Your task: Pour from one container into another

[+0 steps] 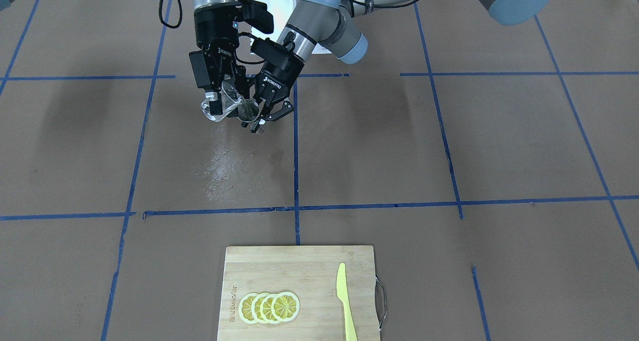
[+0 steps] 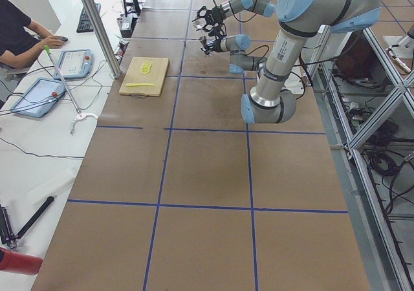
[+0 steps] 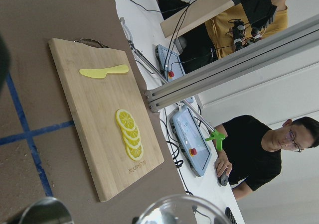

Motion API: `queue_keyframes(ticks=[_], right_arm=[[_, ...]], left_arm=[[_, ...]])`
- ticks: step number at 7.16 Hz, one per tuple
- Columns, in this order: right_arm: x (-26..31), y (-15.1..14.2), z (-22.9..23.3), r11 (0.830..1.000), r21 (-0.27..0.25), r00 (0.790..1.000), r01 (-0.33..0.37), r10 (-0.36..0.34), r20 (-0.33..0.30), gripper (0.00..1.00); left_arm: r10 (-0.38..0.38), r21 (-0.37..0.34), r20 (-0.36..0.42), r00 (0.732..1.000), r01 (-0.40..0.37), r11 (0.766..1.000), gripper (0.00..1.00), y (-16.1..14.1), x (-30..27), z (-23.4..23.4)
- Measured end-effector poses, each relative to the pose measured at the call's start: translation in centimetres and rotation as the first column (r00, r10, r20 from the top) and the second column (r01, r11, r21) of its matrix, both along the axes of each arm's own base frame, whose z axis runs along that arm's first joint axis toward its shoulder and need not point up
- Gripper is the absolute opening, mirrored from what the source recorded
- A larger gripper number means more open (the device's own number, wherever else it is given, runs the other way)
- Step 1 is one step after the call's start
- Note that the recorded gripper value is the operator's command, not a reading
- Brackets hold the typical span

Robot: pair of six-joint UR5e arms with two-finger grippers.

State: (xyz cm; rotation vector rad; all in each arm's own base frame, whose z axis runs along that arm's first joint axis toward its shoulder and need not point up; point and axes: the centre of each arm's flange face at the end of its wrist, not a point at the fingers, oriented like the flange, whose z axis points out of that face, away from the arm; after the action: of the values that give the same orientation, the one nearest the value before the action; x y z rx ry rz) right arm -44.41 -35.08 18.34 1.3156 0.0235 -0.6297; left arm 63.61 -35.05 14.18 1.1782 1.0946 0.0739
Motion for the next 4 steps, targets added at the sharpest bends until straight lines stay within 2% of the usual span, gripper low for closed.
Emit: queue_keyframes(ticks=[4], right_arm=[[0.10,-0.01,-0.08,1.000,0.027,0.998,-0.003,0.005,-0.055,0.00]], left_arm=[[0.000,0.000,0.000,1.000,0.000,1.000,0.00,-0.04,-0.02,-0.03]])
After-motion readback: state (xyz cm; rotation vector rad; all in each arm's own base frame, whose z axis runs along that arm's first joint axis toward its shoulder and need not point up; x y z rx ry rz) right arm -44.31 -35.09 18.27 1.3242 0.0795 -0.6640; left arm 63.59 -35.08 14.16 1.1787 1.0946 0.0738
